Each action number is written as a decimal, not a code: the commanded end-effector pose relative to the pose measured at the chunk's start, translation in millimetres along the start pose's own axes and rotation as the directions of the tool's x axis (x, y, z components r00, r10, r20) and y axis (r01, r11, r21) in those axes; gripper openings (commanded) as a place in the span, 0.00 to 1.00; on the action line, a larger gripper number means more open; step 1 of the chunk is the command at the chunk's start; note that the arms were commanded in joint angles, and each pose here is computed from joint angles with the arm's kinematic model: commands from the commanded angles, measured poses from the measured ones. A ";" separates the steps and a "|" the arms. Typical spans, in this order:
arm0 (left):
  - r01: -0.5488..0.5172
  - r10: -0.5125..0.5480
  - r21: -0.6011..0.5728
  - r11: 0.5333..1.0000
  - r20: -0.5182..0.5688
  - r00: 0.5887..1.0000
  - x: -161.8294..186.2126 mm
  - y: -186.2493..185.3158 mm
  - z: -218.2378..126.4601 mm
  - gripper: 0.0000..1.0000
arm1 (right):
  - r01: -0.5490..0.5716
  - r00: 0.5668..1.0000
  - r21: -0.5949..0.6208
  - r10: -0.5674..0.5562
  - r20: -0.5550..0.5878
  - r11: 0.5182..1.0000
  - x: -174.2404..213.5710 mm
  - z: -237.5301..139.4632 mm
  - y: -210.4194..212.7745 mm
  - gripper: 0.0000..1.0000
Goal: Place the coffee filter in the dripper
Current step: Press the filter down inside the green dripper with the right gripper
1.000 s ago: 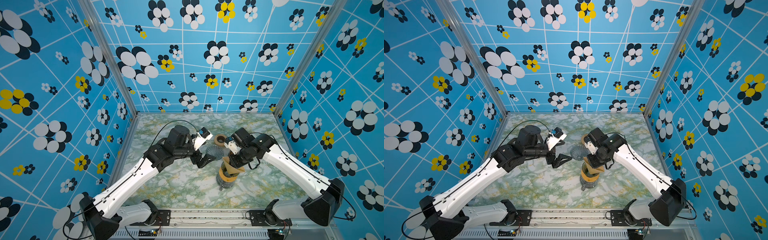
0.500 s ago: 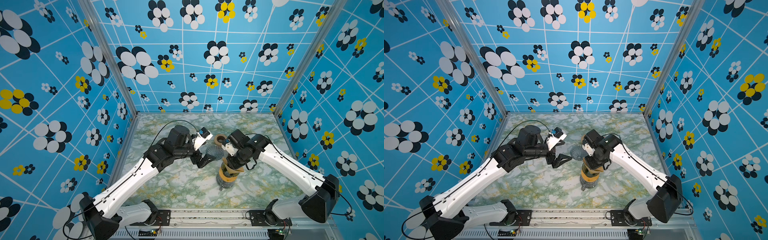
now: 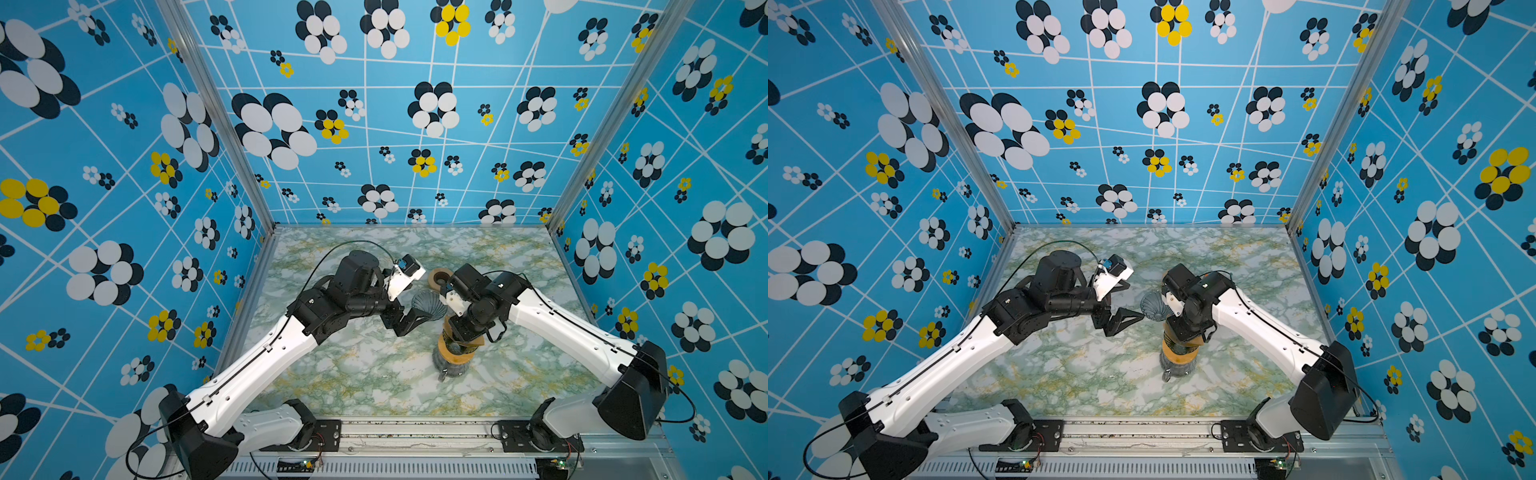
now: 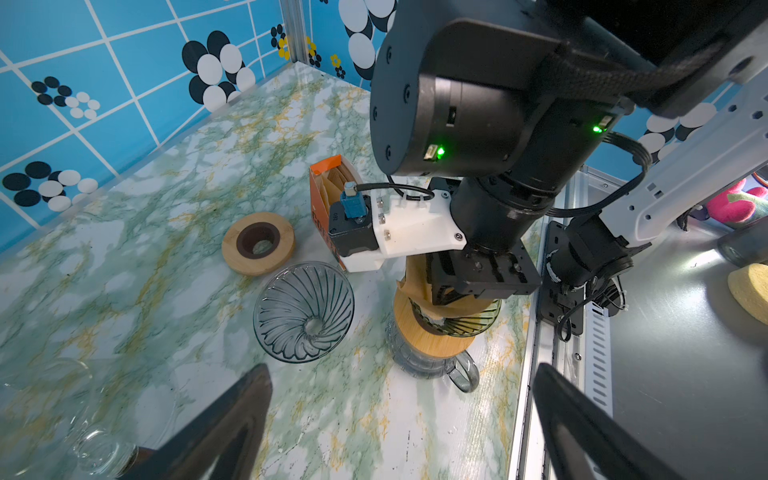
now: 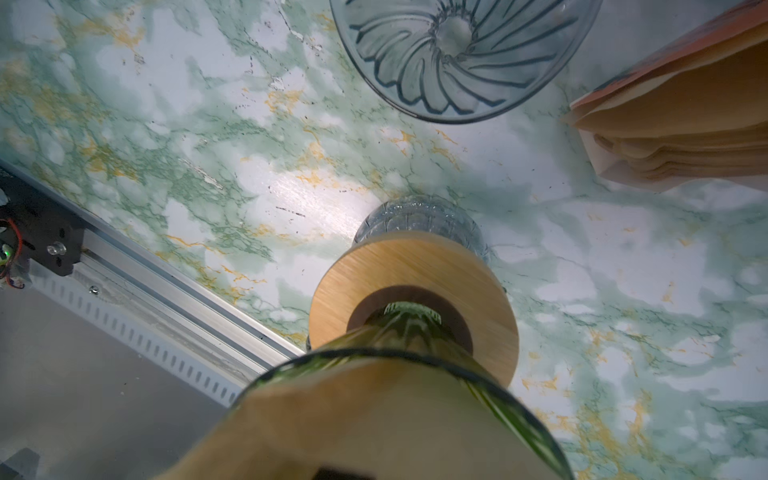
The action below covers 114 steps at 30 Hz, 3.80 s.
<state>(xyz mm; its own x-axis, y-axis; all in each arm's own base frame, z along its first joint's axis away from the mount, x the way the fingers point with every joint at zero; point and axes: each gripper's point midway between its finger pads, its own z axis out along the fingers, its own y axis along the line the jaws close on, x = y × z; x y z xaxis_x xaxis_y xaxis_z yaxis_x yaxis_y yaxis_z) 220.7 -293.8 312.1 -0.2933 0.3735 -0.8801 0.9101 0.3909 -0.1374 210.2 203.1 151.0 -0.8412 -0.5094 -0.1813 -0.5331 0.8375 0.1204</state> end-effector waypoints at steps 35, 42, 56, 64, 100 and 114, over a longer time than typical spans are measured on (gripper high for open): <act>0.012 -0.012 0.007 1.000 -0.016 1.000 7.0 4.3 5.4 0.99 | 0.002 1.000 -0.019 -0.002 -0.013 1.000 5.3 -0.2 4.8 0.27; 0.011 -0.011 0.004 1.000 -0.014 1.000 6.4 4.3 4.5 0.99 | 0.016 1.000 -0.034 -0.017 -0.014 0.999 8.3 -18.2 7.9 0.27; 0.016 -0.016 0.008 1.000 -0.017 1.000 7.0 4.0 5.5 0.99 | 0.010 1.000 -0.043 -0.009 0.009 0.999 0.5 -15.6 7.8 0.29; 0.015 -0.015 0.006 1.000 -0.017 1.000 7.4 4.5 5.3 0.99 | 0.015 1.000 -0.026 -0.016 -0.026 1.000 -1.2 1.6 4.3 0.29; 0.013 -0.013 0.010 1.000 -0.015 1.000 6.6 3.6 5.2 0.99 | 0.010 0.997 0.006 -0.010 -0.072 1.000 9.7 4.7 -1.7 0.26; 0.022 -0.022 0.013 1.000 -0.013 1.000 6.2 4.2 5.8 0.99 | 0.005 1.000 0.027 -0.006 0.028 1.000 1.1 -32.7 -3.0 0.24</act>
<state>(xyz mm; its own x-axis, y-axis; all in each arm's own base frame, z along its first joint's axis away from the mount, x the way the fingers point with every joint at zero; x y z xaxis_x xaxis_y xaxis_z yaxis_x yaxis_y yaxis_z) 222.1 -294.8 309.3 -0.3002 0.3774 -0.8761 0.9093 0.3907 -0.1433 210.4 202.4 169.4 -0.8290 -0.5236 -0.1967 -0.5498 0.8274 0.1149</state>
